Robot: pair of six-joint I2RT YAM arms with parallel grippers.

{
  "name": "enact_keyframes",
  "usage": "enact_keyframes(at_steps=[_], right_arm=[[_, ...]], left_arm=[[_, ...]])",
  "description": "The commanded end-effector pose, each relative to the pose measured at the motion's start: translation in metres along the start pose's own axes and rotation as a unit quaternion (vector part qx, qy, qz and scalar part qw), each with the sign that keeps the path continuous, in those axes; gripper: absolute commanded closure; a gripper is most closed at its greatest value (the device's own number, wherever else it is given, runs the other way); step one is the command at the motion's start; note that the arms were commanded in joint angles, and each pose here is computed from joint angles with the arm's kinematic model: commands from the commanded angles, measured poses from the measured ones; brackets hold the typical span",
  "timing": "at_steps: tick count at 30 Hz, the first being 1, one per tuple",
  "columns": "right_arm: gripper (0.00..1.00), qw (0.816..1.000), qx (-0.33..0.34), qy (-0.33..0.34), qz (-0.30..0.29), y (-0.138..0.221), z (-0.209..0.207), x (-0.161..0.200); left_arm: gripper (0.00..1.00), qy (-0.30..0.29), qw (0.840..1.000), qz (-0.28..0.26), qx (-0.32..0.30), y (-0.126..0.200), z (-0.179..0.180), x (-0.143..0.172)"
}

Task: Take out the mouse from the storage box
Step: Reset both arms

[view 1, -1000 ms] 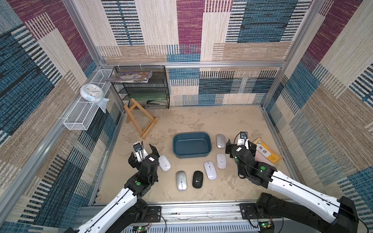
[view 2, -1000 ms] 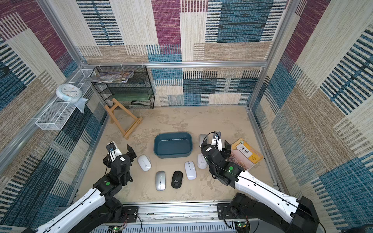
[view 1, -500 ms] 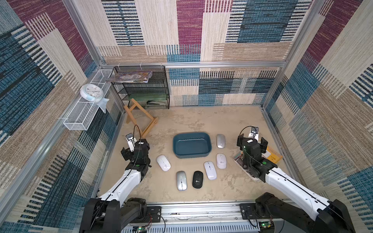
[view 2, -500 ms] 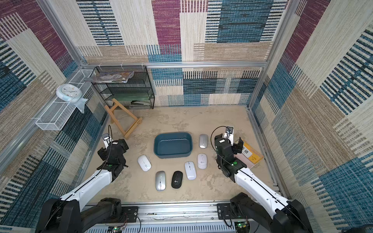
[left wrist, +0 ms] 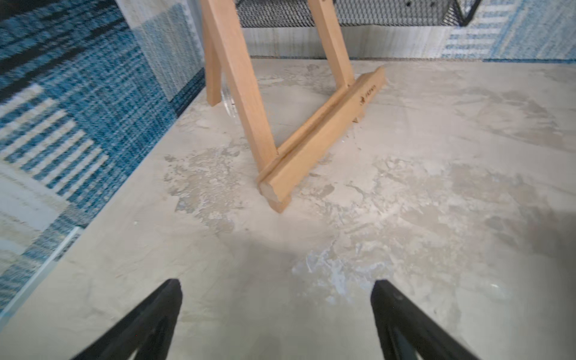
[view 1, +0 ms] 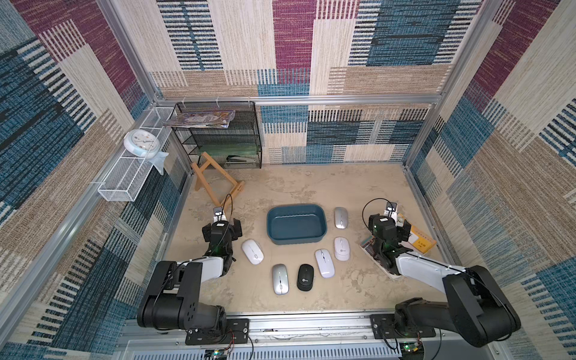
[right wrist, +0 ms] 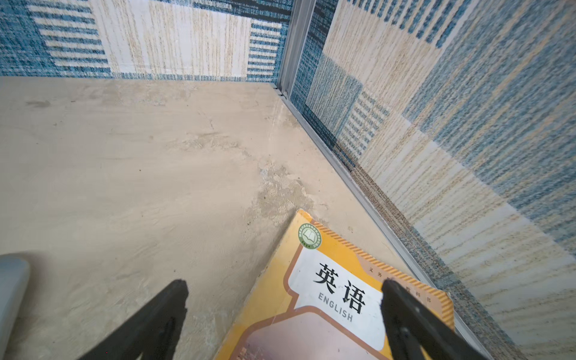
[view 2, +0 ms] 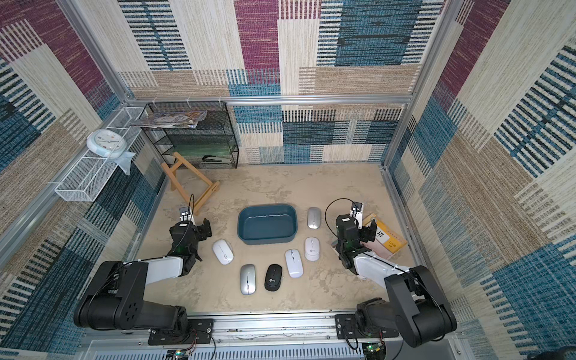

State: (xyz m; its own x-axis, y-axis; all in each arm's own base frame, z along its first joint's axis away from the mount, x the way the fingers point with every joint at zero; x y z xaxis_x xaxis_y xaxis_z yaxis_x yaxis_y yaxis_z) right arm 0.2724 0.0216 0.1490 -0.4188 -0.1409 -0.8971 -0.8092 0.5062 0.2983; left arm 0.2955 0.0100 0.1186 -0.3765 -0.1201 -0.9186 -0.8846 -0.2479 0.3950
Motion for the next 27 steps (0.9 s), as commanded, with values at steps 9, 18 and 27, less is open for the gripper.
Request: enact_keyframes(at_steps=[9, 18, 27], right_arm=[[0.01, 0.989, -0.04, -0.045, -0.136, -0.004, -0.012, -0.01], [0.01, 0.976, -0.138, -0.058, -0.161, -0.014, -0.018, 0.002], [0.01, 0.975, -0.15, -0.079, -0.14, -0.031, -0.023, 0.007]], left_arm=[[0.01, 0.009, 0.998, -0.012, 0.06, -0.014, -0.004, -0.013], [0.01, 0.014, 0.998, -0.01, 0.06, -0.015, -0.003, -0.014], [0.01, 0.035, 0.998, -0.005, 0.051, -0.018, 0.005, -0.015]])
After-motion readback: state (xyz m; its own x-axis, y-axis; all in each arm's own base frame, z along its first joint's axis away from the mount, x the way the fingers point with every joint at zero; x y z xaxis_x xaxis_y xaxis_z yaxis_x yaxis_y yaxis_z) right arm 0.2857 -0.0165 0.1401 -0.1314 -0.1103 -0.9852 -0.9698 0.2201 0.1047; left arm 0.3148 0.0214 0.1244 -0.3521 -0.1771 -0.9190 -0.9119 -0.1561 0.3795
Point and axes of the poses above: each gripper's point midway between its finger pads, its own y axis back along the fingers, its own z axis along the line the jaws close on, x = y × z, the point moved 9 cm from there along y, back along the fingers, and after that the axes turned 6 degrees about y, right-handed, at the moved point
